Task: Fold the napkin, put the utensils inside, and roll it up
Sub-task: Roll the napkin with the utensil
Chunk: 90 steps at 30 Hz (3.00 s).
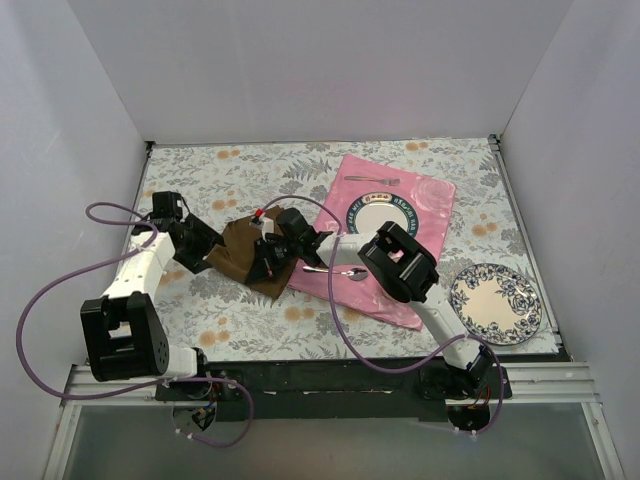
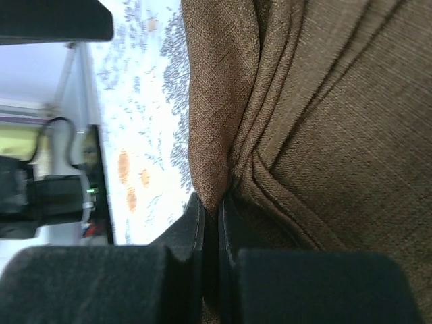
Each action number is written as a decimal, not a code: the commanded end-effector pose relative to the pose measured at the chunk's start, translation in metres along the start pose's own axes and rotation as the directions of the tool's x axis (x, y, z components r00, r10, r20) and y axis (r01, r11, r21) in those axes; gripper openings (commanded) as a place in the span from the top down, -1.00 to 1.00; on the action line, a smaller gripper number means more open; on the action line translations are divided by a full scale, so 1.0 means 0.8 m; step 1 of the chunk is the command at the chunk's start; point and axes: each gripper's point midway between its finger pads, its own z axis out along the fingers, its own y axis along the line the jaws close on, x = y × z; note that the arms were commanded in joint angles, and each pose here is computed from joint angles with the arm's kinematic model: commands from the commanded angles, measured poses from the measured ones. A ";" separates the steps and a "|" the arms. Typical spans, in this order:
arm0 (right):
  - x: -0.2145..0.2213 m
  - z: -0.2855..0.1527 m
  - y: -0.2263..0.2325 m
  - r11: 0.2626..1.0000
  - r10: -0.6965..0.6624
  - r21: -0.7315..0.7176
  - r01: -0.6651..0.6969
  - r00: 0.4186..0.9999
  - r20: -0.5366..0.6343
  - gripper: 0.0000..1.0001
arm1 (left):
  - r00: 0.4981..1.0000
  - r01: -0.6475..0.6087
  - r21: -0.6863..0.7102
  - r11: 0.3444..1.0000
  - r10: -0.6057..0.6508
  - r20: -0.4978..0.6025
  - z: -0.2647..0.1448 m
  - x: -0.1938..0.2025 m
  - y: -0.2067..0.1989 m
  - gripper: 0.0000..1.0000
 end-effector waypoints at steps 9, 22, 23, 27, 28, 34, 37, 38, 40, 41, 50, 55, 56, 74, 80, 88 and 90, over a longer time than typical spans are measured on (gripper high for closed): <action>0.049 0.001 -0.026 0.968 0.236 -0.065 -0.241 0.968 -0.081 0.97 | 0.997 -0.060 0.143 0.988 0.064 -0.030 0.027 -0.016 -0.047 0.78; 0.049 -0.003 -0.030 0.973 0.225 -0.043 -0.228 0.972 -0.071 0.97 | 0.992 -0.123 -0.208 0.970 0.125 -0.002 0.108 -0.046 0.031 1.00; 0.049 -0.003 -0.029 0.973 0.223 -0.044 -0.226 0.972 -0.073 0.97 | 0.991 -0.127 -0.269 0.955 0.131 -0.003 0.115 -0.049 0.046 1.00; 0.049 -0.002 -0.030 0.974 0.220 -0.043 -0.223 0.973 -0.073 0.97 | 0.980 -0.181 -0.350 0.919 0.199 0.015 0.110 -0.061 0.052 1.00; 0.050 -0.002 -0.032 0.974 0.221 -0.039 -0.225 0.972 -0.074 0.97 | 0.975 -0.186 -0.364 0.913 0.216 0.045 0.104 -0.068 0.049 1.00; 0.050 -0.003 -0.034 0.977 0.210 -0.031 -0.213 0.975 -0.074 0.97 | 0.944 -0.223 -0.315 0.922 0.285 0.164 0.057 -0.091 -0.008 0.79; 0.051 -0.001 -0.035 0.977 0.208 -0.026 -0.211 0.975 -0.079 0.97 | 0.944 -0.217 -0.238 0.947 0.266 0.196 0.035 -0.094 -0.034 0.44; 0.051 -0.001 -0.035 0.978 0.206 -0.028 -0.209 0.975 -0.080 0.97 | 0.948 -0.213 -0.224 0.951 0.257 0.188 0.030 -0.091 -0.038 0.29; 0.050 -0.002 -0.035 0.978 0.204 -0.027 -0.206 0.976 -0.077 0.97 | 0.952 -0.188 -0.198 0.962 0.228 0.205 0.013 -0.088 -0.045 0.18; 0.049 -0.003 -0.036 0.979 0.202 -0.027 -0.204 0.977 -0.075 0.97 | 0.959 -0.177 -0.205 0.963 0.215 0.186 0.011 -0.080 -0.036 0.11; 0.043 0.000 -0.036 0.981 0.191 -0.030 -0.193 0.979 -0.075 0.97 | 0.999 0.034 0.015 0.999 -0.034 0.011 -0.013 0.028 -0.013 -0.04; 0.039 -0.001 -0.038 0.982 0.183 -0.027 -0.186 0.981 -0.068 0.97 | 0.986 0.161 0.082 0.984 -0.156 -0.063 -0.007 0.060 -0.007 -0.18; 0.040 0.000 -0.038 0.982 0.185 -0.025 -0.187 0.980 -0.070 0.97 | 0.980 0.179 0.096 0.979 -0.169 -0.101 -0.005 0.067 -0.012 -0.15; 0.038 -0.003 -0.048 0.990 0.140 0.029 -0.139 0.987 -0.074 0.97 | 0.950 0.230 -0.177 0.957 -0.260 -0.171 0.059 0.080 0.033 0.40; 0.041 -0.005 -0.057 0.994 0.096 0.069 -0.090 0.991 -0.093 0.97 | 0.964 0.160 -0.223 0.962 -0.201 -0.172 0.075 0.073 0.043 0.84; 0.013 -0.032 -0.057 0.966 -0.112 0.210 0.151 0.976 -0.186 0.58 | 0.963 0.094 -0.256 0.962 -0.153 -0.221 0.088 0.077 0.051 1.00; -0.001 -0.047 -0.049 0.943 -0.178 0.242 0.228 0.961 -0.214 0.34 | 0.965 0.082 -0.251 0.964 -0.140 -0.222 0.088 0.074 0.048 1.00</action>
